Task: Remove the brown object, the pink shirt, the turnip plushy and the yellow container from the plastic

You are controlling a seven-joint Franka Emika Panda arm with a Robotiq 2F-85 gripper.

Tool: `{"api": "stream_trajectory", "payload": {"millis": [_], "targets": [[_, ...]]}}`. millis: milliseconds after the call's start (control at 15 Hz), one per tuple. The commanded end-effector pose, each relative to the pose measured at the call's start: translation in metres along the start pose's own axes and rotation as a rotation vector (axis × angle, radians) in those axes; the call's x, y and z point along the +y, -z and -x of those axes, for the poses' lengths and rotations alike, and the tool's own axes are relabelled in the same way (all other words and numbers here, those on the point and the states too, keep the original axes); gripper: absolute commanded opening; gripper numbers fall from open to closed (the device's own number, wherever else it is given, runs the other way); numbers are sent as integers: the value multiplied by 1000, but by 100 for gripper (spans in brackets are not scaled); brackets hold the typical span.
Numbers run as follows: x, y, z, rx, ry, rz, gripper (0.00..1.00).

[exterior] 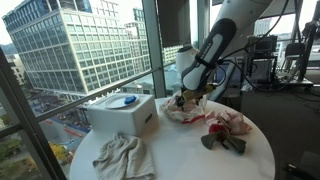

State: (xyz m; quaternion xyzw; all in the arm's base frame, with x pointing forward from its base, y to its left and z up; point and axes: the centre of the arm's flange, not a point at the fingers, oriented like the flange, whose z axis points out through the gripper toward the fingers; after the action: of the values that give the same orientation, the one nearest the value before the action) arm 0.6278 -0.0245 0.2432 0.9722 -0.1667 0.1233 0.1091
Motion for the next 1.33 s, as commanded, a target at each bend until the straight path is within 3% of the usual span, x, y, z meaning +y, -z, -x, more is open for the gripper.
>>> {"api": "stream_trajectory", "payload": {"millis": [0, 333, 867, 1267], "targets": [[-12, -30, -46, 57, -16, 33, 100], [-20, -53, -72, 114, -24, 66, 100], [-27, -110, -66, 94, -10, 101, 100], [-28, -127, -57, 69, -23, 69, 100]]}}
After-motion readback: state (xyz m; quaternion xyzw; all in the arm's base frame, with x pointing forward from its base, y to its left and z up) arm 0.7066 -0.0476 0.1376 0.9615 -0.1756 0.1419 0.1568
